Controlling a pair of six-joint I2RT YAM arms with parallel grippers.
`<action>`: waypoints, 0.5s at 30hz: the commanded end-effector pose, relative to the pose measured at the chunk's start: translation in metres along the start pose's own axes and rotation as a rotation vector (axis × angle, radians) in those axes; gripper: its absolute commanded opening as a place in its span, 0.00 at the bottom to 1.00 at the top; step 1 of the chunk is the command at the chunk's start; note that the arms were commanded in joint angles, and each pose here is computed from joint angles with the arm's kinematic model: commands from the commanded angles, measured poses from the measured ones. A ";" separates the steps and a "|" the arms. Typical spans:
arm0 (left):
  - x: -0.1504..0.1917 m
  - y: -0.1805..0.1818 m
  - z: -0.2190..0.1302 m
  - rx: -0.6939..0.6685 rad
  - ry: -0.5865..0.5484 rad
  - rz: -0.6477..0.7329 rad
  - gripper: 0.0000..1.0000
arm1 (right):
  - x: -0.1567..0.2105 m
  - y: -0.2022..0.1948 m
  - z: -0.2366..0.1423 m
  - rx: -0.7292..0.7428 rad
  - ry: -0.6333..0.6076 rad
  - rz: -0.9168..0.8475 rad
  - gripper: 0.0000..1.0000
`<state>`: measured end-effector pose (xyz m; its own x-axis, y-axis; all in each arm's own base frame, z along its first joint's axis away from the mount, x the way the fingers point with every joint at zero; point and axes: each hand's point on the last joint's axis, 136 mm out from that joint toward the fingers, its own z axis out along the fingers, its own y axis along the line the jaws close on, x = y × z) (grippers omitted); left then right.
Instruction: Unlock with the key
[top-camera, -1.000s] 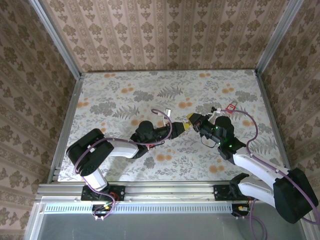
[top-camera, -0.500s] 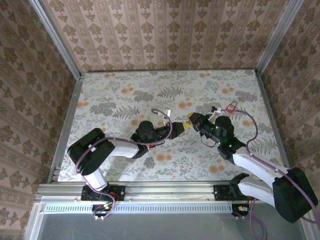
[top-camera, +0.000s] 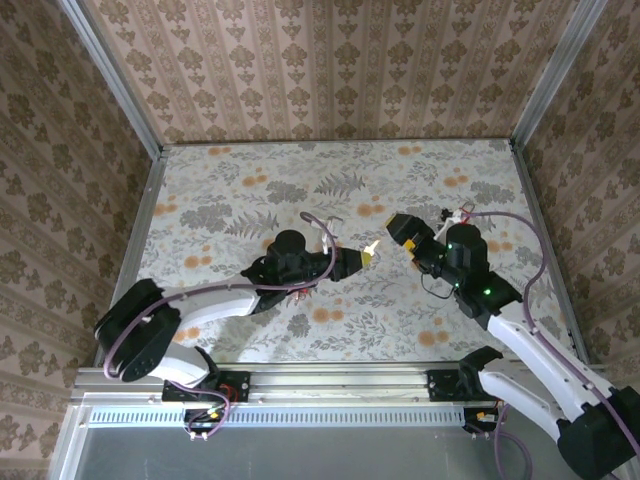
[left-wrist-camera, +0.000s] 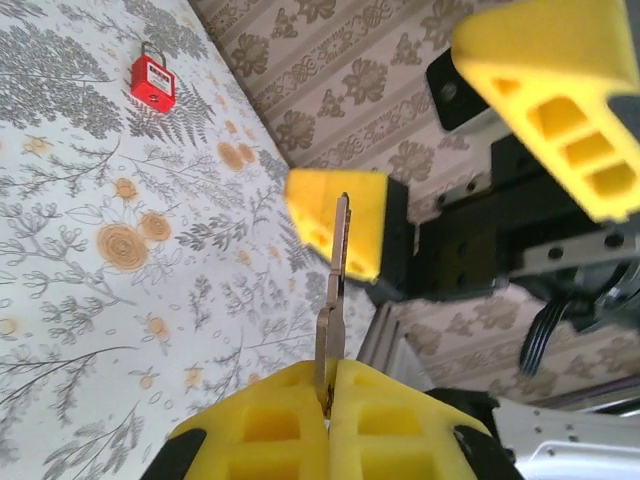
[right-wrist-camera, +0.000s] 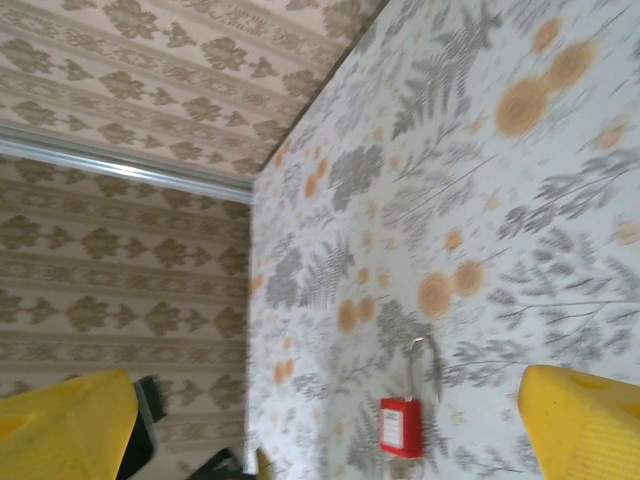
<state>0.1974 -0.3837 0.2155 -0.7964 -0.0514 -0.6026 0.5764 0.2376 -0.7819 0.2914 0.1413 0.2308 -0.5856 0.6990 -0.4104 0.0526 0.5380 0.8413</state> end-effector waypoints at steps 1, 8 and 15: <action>0.020 0.016 -0.009 -0.118 0.121 0.142 0.00 | -0.003 -0.040 -0.019 0.241 0.027 -0.139 1.00; 0.026 0.017 -0.019 -0.160 0.196 0.229 0.00 | -0.047 -0.078 -0.046 0.563 0.020 -0.307 1.00; 0.029 0.020 -0.025 -0.190 0.203 0.252 0.00 | -0.104 -0.140 -0.034 0.881 0.045 -0.363 1.00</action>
<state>0.1801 -0.3569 0.1708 -0.7118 0.2162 -0.6682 0.6882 0.4046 -0.6022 0.3166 0.0082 0.1835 -0.6487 0.4969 -0.5765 0.4113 0.8662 0.2838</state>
